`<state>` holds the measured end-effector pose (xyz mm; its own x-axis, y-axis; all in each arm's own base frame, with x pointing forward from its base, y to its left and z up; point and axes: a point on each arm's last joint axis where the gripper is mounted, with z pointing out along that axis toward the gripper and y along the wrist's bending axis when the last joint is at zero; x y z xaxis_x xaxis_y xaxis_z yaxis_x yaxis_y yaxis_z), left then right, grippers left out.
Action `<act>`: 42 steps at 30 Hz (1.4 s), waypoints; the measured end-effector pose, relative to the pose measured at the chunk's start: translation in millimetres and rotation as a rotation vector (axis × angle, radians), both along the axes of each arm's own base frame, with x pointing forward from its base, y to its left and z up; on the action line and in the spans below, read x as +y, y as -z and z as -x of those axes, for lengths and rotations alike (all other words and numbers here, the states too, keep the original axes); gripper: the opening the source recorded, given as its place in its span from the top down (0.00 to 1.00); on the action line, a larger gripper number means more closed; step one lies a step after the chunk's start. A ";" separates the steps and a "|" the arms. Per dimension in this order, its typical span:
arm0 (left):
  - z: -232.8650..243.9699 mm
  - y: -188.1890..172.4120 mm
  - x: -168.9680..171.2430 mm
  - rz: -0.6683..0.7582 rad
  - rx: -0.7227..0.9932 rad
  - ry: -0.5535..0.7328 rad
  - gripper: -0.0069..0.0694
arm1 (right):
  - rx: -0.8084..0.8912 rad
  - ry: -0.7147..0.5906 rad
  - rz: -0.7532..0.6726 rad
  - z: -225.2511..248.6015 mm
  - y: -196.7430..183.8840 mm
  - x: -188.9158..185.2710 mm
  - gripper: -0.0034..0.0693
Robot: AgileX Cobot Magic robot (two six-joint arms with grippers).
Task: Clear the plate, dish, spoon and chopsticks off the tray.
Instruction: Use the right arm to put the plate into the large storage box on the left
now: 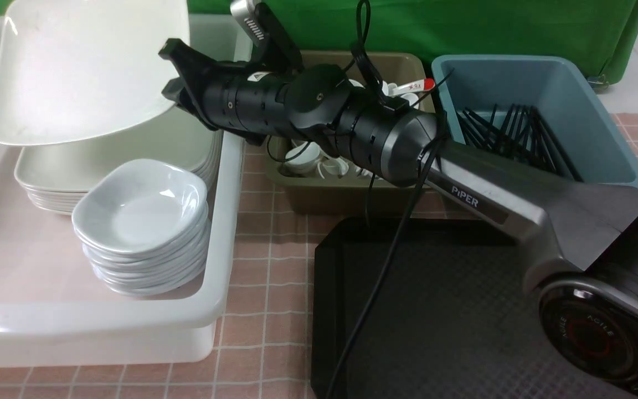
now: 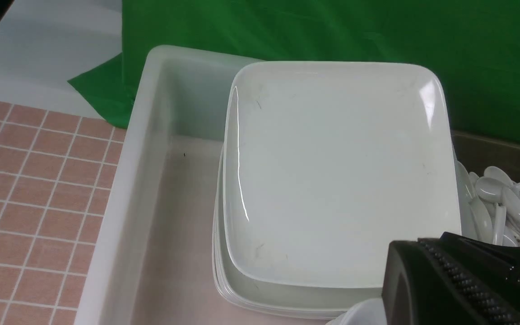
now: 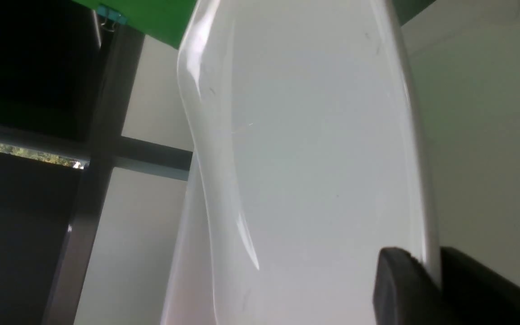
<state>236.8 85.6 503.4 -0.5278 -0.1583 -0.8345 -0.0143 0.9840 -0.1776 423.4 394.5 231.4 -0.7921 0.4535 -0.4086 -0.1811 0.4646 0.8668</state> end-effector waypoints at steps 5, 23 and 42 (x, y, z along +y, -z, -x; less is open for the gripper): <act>0.0 0.0 0.0 -0.001 0.000 0.000 0.91 | -0.006 0.003 0.003 -0.3 -0.1 -0.2 0.79; 0.0 0.0 0.1 -0.003 0.000 0.001 0.91 | -0.066 0.052 0.026 -8.7 1.9 -6.5 0.77; 0.0 0.0 0.1 -0.003 0.000 0.001 0.91 | -0.075 0.090 0.030 -18.5 4.4 -17.1 0.59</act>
<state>236.8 85.7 503.4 -0.5280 -0.1556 -0.8349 -0.0137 0.9845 -0.1748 441.8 377.5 227.0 -0.7157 0.5079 -0.4794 -0.2015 0.5071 0.8380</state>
